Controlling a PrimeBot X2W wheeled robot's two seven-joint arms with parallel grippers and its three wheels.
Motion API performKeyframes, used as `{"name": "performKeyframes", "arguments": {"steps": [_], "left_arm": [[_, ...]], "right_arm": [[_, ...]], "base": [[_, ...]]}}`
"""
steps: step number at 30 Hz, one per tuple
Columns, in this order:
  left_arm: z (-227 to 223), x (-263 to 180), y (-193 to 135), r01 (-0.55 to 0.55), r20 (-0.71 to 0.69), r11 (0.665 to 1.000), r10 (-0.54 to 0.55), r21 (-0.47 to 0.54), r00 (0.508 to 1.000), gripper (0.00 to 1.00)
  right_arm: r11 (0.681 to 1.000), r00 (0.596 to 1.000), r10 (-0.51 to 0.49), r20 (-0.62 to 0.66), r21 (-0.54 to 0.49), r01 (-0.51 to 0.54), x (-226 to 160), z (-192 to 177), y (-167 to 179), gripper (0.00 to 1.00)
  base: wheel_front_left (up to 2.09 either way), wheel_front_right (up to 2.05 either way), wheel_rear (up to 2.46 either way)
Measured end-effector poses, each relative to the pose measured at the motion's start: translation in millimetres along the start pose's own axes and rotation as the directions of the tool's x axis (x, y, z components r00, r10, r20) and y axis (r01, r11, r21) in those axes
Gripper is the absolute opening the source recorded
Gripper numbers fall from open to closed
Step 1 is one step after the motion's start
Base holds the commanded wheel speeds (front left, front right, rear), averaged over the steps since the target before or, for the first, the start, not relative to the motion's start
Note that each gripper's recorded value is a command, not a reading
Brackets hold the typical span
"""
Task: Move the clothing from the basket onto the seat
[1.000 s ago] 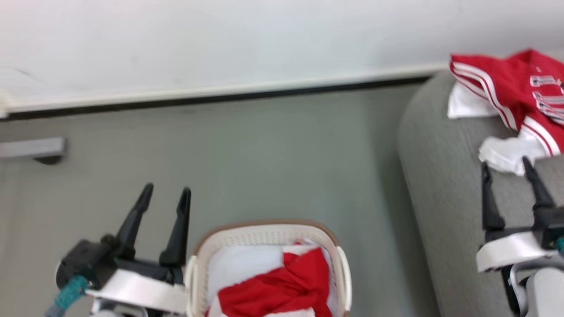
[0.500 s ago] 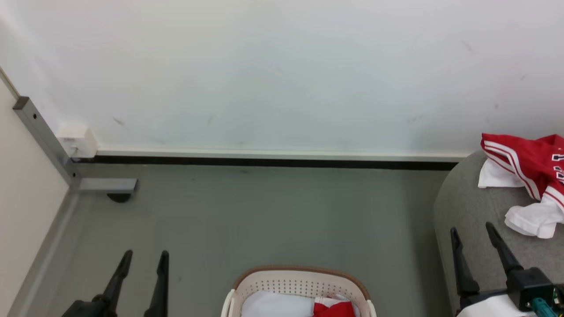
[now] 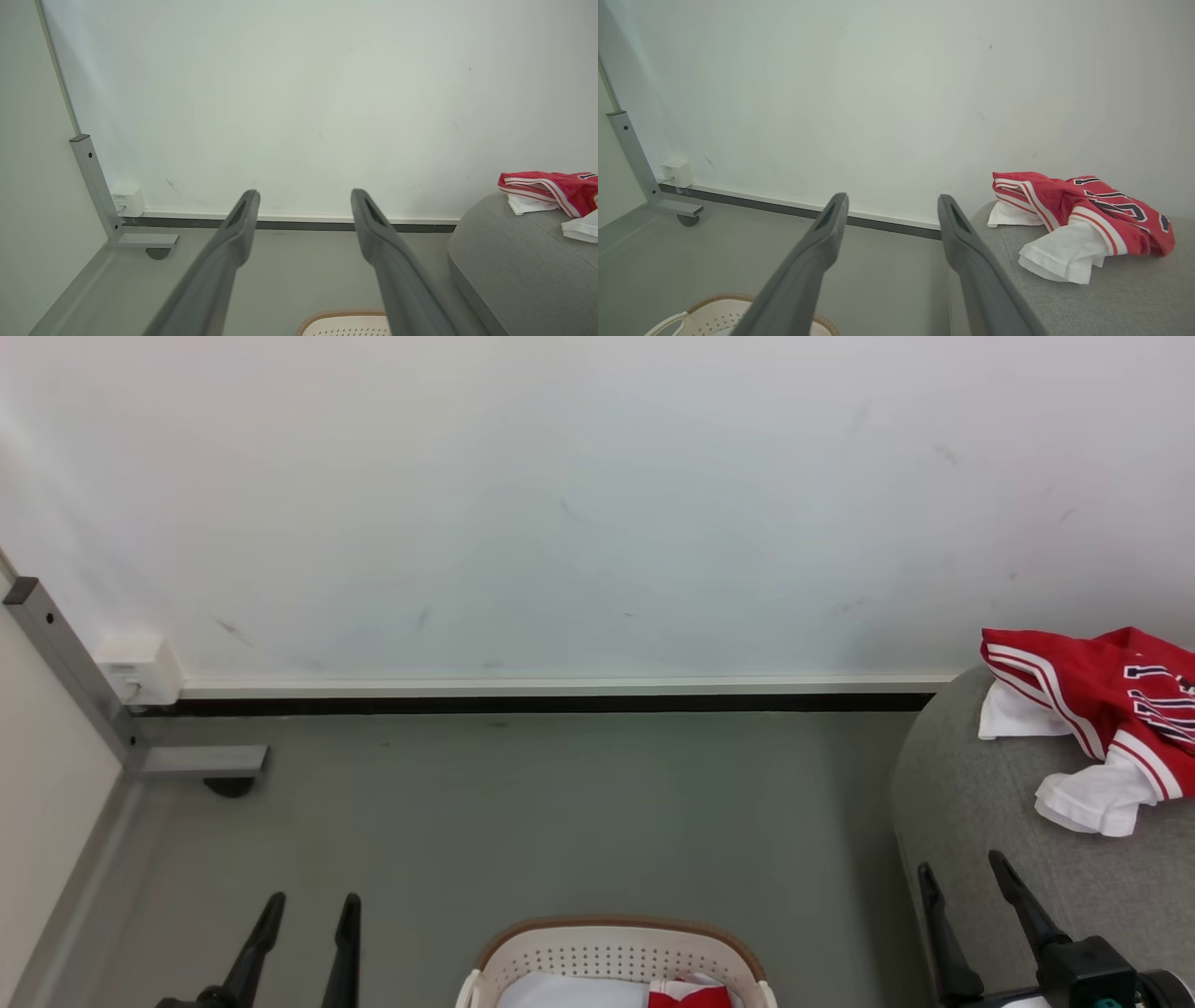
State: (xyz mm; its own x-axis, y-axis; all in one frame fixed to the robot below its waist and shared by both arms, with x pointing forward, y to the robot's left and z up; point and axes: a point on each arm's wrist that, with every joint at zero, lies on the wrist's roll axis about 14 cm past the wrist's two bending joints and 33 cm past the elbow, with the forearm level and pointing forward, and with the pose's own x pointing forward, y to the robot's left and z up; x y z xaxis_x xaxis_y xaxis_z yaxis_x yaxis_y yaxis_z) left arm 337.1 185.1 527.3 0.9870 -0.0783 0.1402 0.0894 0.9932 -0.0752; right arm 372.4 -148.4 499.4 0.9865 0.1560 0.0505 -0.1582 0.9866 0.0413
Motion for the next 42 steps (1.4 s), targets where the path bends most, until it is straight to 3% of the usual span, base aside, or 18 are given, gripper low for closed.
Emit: {"name": "performKeyframes", "arguments": {"steps": [12, 17, 24, 29, 36, 39, 42], "left_arm": [[-12, 12, -16, 0.056, -0.027, 0.998, -0.056, -0.024, 0.998, 1.0], [-27, 29, -35, 0.128, -0.067, 0.991, -0.129, -0.033, 0.989, 1.0], [-89, 64, -76, 0.285, -0.267, 0.958, -0.284, -0.036, 0.921, 1.0], [-154, 69, -104, 0.406, -0.454, 0.912, -0.384, -0.054, 0.804, 1.0], [-248, 46, -121, 0.5, -0.691, 0.854, -0.45, -0.146, 0.566, 1.0], [-282, 34, -122, 0.509, -0.756, 0.84, -0.455, -0.188, 0.47, 1.0], [-311, 31, -118, 0.497, -0.798, 0.84, -0.446, -0.217, 0.405, 1.0]], "right_arm": [[1.0, 1.0, 0.003, -0.019, 0.006, -0.003, 0, -7, 1, 1.0], [1.0, 1.0, 0.01, -0.019, 0.006, -0.01, 10, -7, 1, 1.0], [0.999, 0.999, 0.033, -0.021, 0.0, -0.033, 43, -13, 3, 1.0], [1.0, 0.999, 0.029, -0.045, 0.003, -0.029, 64, -30, -3, 1.0], [1.0, 0.996, 0.023, -0.082, -0.001, -0.024, 94, -60, -12, 1.0], [1.0, 0.996, 0.025, -0.09, 0.0, -0.026, 107, -73, -14, 1.0], [1.0, 0.995, 0.022, -0.094, 0.0, -0.022, 119, -86, -19, 1.0]], "base": [[0.0, 0.0, 0.0], [0.0, 0.0, 0.0], [0.0, 0.0, 0.0], [0.0, 0.0, 0.0], [0.0, 0.0, 0.0], [0.0, 0.0, 0.0], [0.0, 0.0, 0.0]]}}
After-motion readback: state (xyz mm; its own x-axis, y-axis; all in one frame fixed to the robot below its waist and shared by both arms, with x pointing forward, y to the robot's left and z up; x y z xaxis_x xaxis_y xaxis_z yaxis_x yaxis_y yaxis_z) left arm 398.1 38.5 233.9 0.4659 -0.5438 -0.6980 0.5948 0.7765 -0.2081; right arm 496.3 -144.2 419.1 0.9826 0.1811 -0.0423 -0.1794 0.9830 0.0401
